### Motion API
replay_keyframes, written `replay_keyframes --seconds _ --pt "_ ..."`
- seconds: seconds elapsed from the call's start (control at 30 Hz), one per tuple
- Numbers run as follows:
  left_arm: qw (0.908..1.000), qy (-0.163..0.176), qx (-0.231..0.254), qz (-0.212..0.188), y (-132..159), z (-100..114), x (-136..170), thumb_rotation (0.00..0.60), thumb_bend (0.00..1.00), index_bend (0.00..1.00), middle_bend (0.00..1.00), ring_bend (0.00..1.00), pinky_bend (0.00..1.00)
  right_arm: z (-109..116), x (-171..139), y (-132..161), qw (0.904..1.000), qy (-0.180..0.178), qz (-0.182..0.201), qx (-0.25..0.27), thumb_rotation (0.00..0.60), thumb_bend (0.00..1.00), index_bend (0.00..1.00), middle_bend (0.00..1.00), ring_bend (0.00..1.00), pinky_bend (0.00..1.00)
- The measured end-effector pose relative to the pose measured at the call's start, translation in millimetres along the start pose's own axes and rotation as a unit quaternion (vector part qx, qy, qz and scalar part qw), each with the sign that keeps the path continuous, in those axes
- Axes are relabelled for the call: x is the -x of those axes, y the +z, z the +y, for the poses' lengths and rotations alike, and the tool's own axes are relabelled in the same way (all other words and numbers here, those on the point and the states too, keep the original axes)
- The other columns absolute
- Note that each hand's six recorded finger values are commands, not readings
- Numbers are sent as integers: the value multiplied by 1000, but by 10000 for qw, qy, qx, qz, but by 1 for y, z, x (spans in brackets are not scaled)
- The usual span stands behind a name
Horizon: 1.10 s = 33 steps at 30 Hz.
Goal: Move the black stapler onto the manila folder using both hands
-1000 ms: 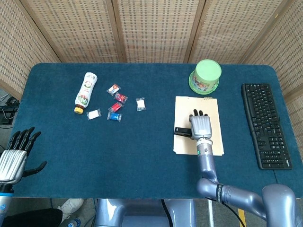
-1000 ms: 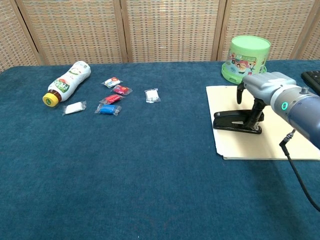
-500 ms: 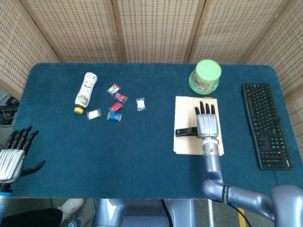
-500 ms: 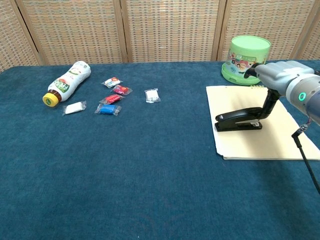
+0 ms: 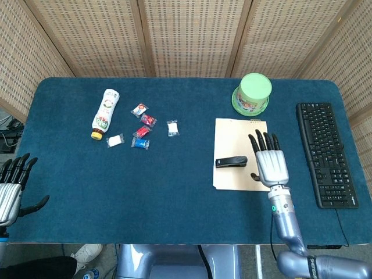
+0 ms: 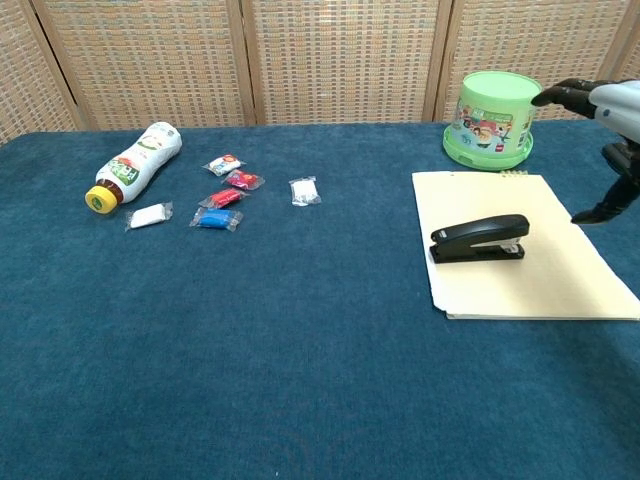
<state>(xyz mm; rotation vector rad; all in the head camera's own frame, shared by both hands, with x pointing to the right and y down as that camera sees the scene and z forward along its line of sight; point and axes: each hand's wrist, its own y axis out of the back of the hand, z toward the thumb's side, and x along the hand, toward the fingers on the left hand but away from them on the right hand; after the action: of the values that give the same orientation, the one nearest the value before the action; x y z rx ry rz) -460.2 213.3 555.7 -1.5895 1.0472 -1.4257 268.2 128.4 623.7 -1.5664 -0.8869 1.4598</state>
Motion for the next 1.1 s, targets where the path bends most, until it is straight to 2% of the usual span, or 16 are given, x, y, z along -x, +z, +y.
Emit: replay_keyframes --seconds 0.17,0.33,0.5,0.7,1.1 --pt "9999 -98 -50 60 -3 -4 1 600 200 0 0 0 0 -5 -40 -25 9995 -20 217 230 600 139 0 0 0 19" --pt "9998 -95 -68 155 -7 -6 3 600 164 0 0 0 0 -13 -77 -58 9983 -17 137 564 600 130 0 0 0 19" --pt "9997 -76 -107 200 -8 -8 3 600 163 0 0 0 0 -17 -110 -89 9974 -182 104 696 600 129 0 0 0 18" --pt "9997 -98 -173 156 -5 -10 3 600 163 0 0 0 0 -17 -121 -105 9965 -292 49 782 600 129 0 0 0 18" --pt "9998 -74 -150 91 -4 -11 3 600 163 0 0 0 0 -14 -123 -103 9958 -308 94 858 600 129 0 0 0 15"
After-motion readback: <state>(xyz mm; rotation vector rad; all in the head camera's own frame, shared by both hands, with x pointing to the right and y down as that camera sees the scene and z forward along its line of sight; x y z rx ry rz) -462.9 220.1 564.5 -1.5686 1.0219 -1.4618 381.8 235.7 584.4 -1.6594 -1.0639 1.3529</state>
